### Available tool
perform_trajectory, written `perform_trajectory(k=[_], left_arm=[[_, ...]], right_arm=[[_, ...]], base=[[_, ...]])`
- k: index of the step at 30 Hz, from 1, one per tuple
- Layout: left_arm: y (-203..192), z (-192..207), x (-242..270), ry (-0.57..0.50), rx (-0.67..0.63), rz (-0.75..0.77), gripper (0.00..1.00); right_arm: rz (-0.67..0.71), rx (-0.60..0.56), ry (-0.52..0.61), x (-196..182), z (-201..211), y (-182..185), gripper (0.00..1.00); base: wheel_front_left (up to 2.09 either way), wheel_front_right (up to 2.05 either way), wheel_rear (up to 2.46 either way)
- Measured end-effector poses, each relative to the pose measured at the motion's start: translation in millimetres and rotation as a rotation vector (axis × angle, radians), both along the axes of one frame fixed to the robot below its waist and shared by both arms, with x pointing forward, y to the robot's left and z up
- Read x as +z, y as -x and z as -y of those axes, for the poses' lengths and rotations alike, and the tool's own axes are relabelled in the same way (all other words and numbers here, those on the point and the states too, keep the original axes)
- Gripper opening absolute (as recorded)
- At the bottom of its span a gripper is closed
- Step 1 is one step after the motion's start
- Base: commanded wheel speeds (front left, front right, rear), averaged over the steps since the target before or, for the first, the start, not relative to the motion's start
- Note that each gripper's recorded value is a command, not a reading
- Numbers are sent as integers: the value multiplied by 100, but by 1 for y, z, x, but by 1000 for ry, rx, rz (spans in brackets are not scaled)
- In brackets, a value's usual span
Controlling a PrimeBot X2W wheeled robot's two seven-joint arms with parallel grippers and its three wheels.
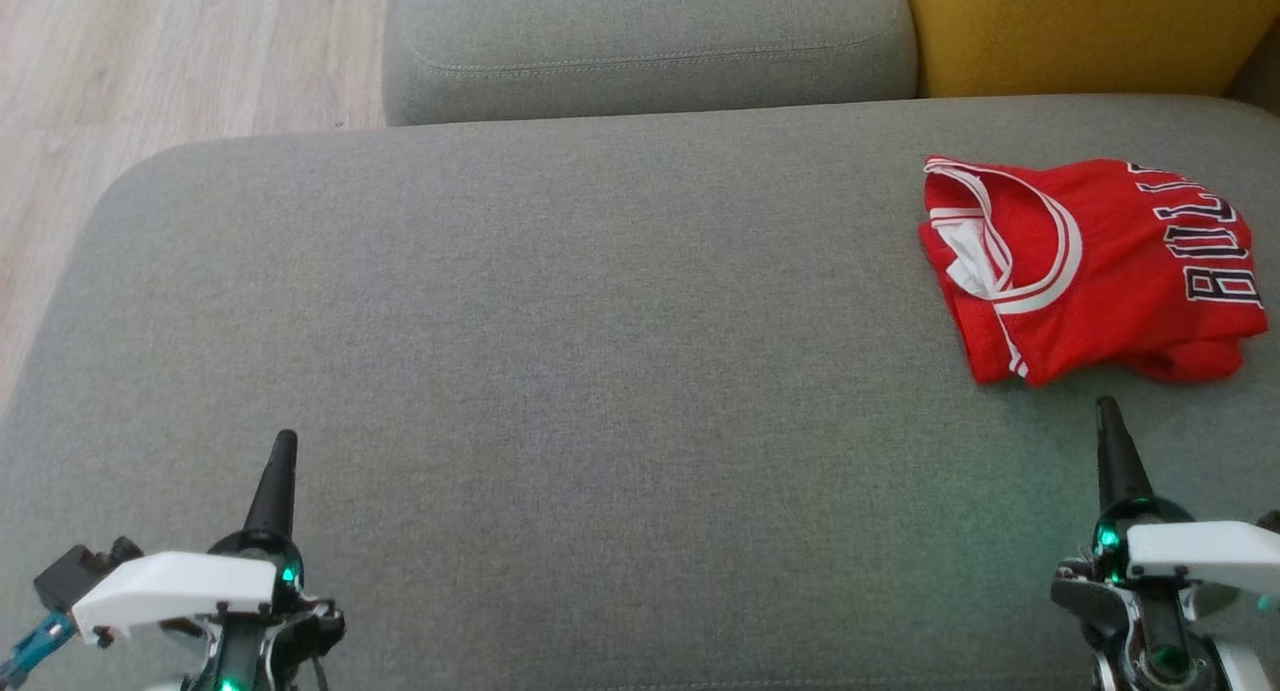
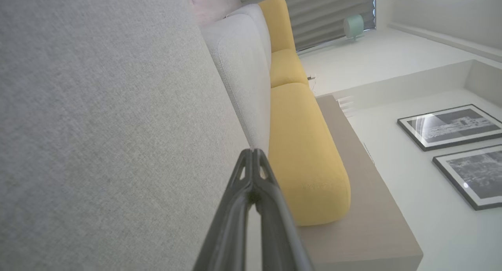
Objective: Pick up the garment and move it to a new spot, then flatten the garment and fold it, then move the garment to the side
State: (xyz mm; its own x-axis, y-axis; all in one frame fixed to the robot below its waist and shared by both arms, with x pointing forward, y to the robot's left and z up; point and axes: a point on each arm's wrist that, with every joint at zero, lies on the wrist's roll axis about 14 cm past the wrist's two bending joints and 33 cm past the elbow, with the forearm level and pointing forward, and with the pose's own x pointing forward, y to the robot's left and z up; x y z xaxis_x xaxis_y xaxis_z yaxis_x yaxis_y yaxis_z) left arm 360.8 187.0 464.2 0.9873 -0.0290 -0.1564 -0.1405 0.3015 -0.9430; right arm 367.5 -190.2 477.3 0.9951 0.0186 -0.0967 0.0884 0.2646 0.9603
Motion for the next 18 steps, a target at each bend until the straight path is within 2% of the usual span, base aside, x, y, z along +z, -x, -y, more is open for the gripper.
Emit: perform_trajectory(k=[18], left_arm=[[-7, -2, 6, 220, 31, 26, 0]], right_arm=[[8, -52, -204, 1, 10, -4, 0]], base=[[0, 0, 0]])
